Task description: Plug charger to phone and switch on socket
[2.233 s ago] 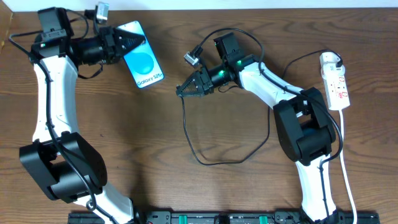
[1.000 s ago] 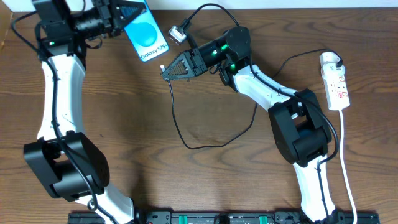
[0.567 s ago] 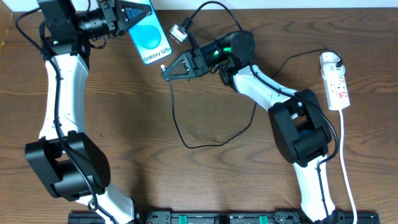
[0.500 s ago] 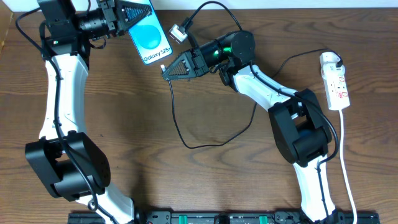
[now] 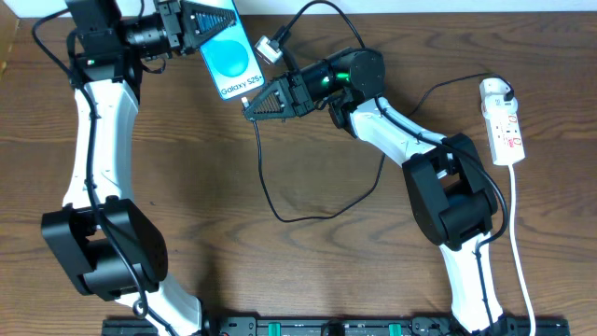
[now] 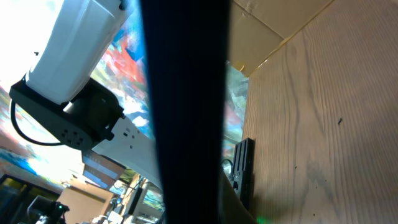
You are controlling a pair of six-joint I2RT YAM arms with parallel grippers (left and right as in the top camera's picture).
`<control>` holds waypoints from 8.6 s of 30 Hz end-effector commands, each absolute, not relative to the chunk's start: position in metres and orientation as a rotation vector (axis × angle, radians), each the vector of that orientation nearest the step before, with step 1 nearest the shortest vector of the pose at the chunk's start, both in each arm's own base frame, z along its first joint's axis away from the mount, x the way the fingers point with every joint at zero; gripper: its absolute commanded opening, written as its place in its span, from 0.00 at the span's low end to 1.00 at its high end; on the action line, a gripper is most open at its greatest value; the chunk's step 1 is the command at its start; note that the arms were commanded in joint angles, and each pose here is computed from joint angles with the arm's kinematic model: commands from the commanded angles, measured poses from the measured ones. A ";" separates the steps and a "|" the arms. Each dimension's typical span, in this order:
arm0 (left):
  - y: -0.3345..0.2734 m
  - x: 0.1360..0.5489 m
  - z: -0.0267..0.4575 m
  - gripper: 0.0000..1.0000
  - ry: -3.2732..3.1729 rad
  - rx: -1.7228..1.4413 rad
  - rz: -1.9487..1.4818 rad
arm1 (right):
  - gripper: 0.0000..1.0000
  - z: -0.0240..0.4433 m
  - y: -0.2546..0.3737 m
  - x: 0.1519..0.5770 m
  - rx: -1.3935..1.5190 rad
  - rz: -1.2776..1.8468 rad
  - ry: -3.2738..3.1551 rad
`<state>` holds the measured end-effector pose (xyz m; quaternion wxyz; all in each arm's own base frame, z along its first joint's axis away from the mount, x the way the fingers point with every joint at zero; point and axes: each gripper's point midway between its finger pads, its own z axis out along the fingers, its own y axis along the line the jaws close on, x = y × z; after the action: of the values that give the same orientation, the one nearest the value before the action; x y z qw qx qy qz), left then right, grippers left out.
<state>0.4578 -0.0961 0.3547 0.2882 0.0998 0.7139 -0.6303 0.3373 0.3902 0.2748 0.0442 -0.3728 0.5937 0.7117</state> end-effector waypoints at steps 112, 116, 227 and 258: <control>-0.107 0.439 0.365 0.08 1.880 0.375 -1.726 | 0.01 0.290 0.386 0.355 -1.033 2.158 1.716; -0.108 0.438 0.365 0.07 1.881 0.377 -1.728 | 0.01 0.292 0.387 0.356 -1.016 2.163 1.709; -0.113 0.435 0.363 0.07 1.882 0.395 -1.742 | 0.37 0.315 0.375 0.385 -0.858 2.121 1.550; 0.036 0.448 0.363 0.07 1.869 -0.073 -1.624 | 0.99 0.275 0.371 0.409 -0.737 2.155 1.834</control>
<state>0.4591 0.0206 0.3508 0.3287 -0.0107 0.7181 -0.6134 0.4042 0.3702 0.2706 0.0863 -0.2411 0.6269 0.7358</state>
